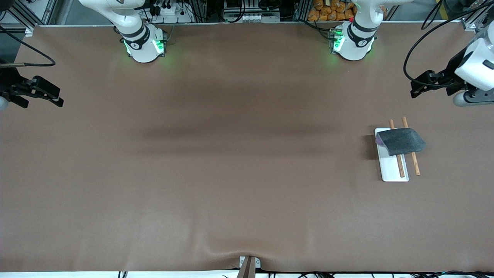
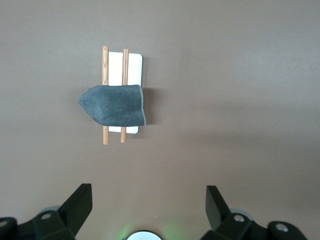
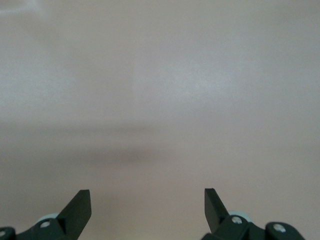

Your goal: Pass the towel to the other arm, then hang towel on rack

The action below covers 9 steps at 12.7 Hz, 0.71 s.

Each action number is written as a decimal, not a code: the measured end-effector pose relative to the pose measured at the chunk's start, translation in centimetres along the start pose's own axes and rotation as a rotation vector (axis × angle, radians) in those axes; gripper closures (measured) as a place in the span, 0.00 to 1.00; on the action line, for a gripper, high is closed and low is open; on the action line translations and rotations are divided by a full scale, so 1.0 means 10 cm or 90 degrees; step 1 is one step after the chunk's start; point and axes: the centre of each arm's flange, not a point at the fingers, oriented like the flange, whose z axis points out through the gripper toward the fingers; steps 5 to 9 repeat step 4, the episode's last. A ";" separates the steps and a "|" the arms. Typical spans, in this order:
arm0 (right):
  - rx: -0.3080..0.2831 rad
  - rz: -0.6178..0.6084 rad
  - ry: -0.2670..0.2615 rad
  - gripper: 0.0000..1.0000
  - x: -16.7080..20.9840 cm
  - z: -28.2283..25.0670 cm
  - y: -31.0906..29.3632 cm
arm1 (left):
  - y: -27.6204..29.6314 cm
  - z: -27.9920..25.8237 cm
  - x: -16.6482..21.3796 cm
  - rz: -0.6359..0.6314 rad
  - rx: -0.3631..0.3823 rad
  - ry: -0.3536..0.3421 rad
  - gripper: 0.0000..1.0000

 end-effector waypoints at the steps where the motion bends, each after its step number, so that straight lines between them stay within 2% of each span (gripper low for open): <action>1: 0.000 0.000 0.000 0.00 0.00 0.00 0.00 | -0.01 -0.01 0.00 -0.001 0.000 0.001 0.00; 4: 0.000 0.000 0.001 0.00 0.00 -0.01 0.00 | 0.03 -0.11 -0.02 0.004 -0.002 0.015 0.00; 9: 0.000 0.000 0.001 0.00 0.00 -0.01 0.00 | 0.03 -0.11 -0.02 0.004 -0.002 0.015 0.00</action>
